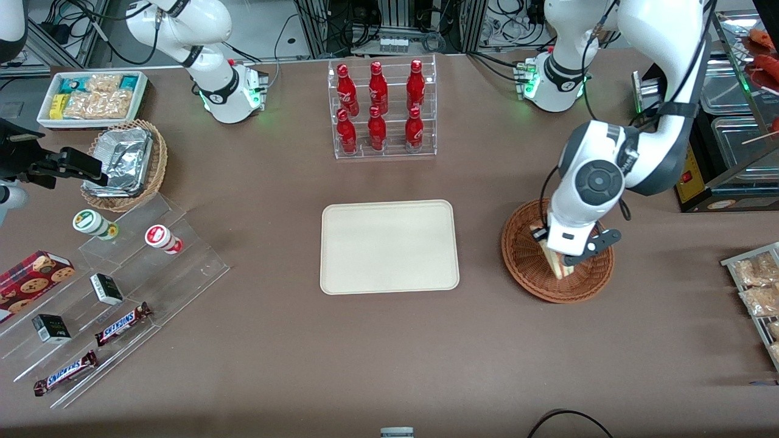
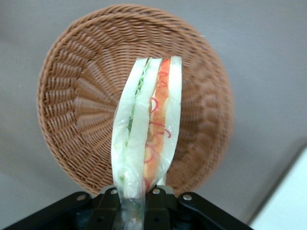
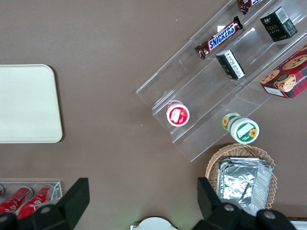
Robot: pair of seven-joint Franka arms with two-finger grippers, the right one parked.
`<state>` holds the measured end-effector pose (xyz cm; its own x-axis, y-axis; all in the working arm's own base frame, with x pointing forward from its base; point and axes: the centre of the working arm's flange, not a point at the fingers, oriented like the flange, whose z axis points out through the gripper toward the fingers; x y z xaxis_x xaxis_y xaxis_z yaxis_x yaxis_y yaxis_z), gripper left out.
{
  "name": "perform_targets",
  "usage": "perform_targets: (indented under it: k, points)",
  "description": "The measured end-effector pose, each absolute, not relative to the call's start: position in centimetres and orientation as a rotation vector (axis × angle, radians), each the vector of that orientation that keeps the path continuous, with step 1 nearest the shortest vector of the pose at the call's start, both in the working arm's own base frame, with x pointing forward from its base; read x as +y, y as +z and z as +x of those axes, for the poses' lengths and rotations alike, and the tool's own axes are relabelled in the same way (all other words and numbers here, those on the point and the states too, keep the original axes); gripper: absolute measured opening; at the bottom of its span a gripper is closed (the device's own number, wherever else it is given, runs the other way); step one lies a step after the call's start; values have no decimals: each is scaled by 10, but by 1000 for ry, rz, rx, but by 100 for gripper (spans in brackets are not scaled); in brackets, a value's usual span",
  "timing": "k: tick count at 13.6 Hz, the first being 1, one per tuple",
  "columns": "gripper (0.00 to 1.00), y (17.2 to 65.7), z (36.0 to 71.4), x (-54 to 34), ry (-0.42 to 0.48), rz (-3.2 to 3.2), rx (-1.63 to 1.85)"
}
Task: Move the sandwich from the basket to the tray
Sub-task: 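Lift the sandwich and carry it over the cream tray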
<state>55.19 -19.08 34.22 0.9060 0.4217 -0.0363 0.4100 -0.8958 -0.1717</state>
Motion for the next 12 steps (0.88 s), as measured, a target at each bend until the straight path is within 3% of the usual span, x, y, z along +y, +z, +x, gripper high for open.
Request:
perform_targets:
  k: [8, 12]
  points:
    - [15, 332, 526, -364, 89, -3035, -272]
    - [15, 318, 519, -441, 114, -3098, -249]
